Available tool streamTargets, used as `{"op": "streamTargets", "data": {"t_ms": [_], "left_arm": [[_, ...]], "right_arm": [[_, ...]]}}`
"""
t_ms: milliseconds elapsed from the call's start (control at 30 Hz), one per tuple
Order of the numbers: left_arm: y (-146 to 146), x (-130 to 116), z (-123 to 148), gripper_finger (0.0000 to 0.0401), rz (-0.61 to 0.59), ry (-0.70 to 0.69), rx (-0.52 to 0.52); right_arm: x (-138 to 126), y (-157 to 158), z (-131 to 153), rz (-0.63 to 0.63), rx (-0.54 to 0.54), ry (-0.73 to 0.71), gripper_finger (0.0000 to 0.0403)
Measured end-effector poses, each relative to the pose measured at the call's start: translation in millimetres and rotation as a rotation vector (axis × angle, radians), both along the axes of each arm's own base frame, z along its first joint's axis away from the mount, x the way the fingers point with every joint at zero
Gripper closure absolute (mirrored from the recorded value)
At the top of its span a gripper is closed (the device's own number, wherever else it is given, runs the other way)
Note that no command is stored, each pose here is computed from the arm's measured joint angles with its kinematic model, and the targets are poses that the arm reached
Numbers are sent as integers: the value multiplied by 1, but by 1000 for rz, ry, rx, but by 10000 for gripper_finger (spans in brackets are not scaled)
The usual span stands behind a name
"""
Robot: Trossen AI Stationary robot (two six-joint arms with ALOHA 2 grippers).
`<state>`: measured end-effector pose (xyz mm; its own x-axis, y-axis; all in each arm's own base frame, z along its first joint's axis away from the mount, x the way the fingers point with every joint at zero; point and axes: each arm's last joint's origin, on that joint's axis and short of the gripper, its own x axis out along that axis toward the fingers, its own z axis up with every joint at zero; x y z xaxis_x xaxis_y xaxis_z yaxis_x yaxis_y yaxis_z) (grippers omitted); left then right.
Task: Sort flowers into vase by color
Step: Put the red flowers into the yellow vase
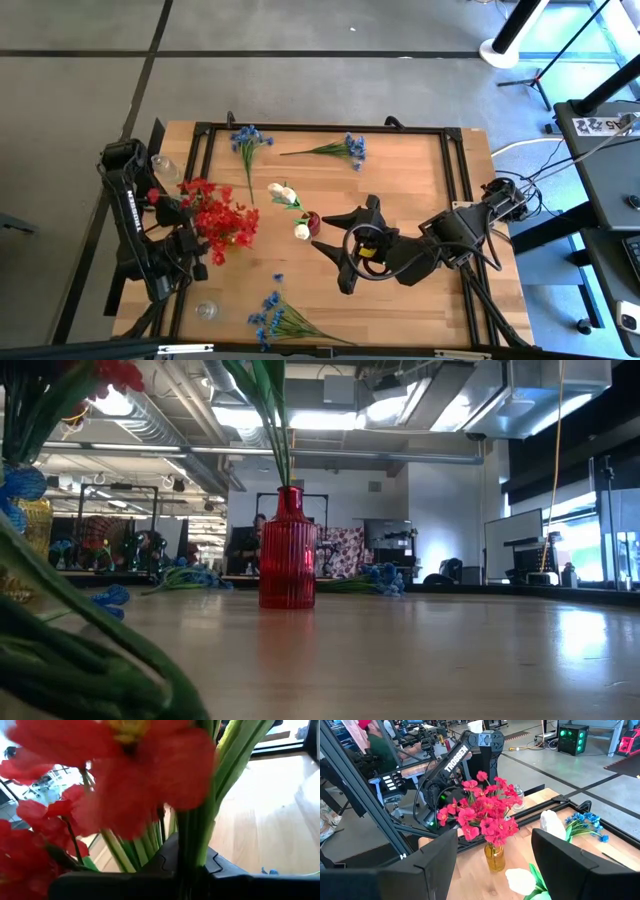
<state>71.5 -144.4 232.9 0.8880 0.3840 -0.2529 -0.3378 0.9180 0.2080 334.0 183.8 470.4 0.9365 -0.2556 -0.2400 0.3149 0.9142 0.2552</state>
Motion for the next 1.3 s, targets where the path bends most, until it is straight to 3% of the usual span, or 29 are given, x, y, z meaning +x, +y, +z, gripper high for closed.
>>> {"op": "streamTargets", "data": {"t_ms": [333,567,800,1300], "left_arm": [[6,-8,-16,352,61,181,-9],[0,-10,-4,307,76,241,-52],[-4,-13,13,247,77,476,-97],[5,-16,66,192,26,751,-397]], "right_arm": [[0,0,0,0,0,1,150],[0,0,0,0,-1,1,150],[0,0,-2,1,-9,14,150],[-1,0,-4,3,-24,35,150]]}}
